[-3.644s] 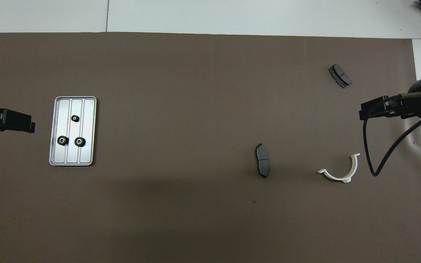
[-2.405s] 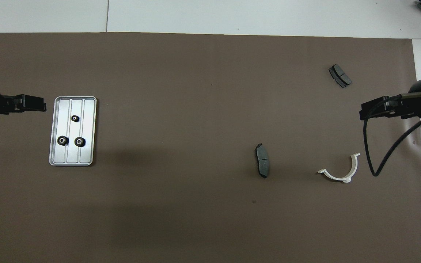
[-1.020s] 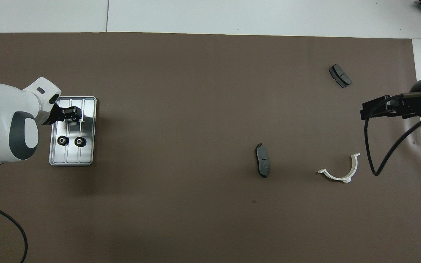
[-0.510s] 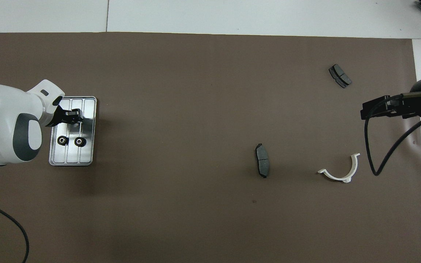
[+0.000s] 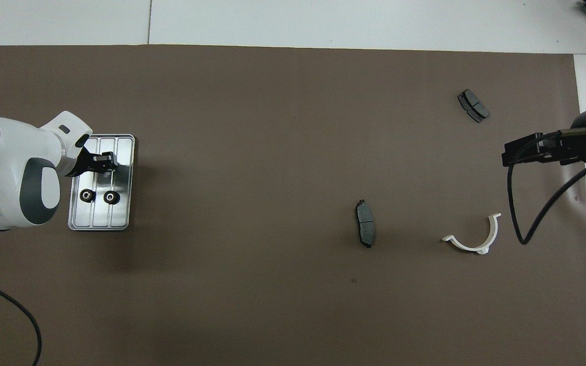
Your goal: Place bearing gear from tray to pile
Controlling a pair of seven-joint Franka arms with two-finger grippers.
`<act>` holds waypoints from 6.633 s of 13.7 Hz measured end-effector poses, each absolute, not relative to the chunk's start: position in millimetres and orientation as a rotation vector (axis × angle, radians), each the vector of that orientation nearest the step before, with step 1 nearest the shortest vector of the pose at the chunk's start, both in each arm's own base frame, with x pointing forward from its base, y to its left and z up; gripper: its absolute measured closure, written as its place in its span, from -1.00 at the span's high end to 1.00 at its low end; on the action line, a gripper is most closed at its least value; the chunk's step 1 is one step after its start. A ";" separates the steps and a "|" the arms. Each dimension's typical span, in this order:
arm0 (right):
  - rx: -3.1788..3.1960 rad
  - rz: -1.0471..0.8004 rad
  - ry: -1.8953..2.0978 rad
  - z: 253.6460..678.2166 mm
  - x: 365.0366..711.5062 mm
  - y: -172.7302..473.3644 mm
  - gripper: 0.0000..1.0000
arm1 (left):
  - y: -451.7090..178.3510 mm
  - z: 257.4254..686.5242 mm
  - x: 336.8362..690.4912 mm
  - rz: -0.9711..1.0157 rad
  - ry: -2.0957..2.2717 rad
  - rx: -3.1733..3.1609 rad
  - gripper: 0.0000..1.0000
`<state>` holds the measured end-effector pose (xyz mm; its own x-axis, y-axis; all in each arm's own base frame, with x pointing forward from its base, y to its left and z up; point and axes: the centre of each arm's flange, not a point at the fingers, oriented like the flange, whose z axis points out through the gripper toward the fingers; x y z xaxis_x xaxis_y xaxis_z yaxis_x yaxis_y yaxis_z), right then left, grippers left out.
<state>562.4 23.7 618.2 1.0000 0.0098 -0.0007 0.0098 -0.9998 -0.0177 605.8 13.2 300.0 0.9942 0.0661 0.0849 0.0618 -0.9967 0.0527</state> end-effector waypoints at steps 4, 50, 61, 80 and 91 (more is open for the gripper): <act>-3.124 0.001 -0.014 618.2 562.4 23.3 1.00 | 14.7 300.3 604.5 0.117 0.101 3.090 -0.08; -3.108 -0.130 0.012 537.1 566.7 84.7 1.00 | -310.5 407.4 609.0 0.273 0.535 2.874 1.00; -3.136 -0.203 -0.040 418.3 680.3 260.9 1.00 | -63.1 421.1 606.1 0.018 0.554 3.052 1.00; -3.097 -0.326 -0.051 293.1 650.9 441.4 1.00 | -8.9 312.1 541.8 0.097 0.673 3.026 0.37; -3.126 -0.281 -0.045 288.7 648.9 436.5 0.00 | -8.6 307.2 543.0 0.116 0.674 3.022 -0.18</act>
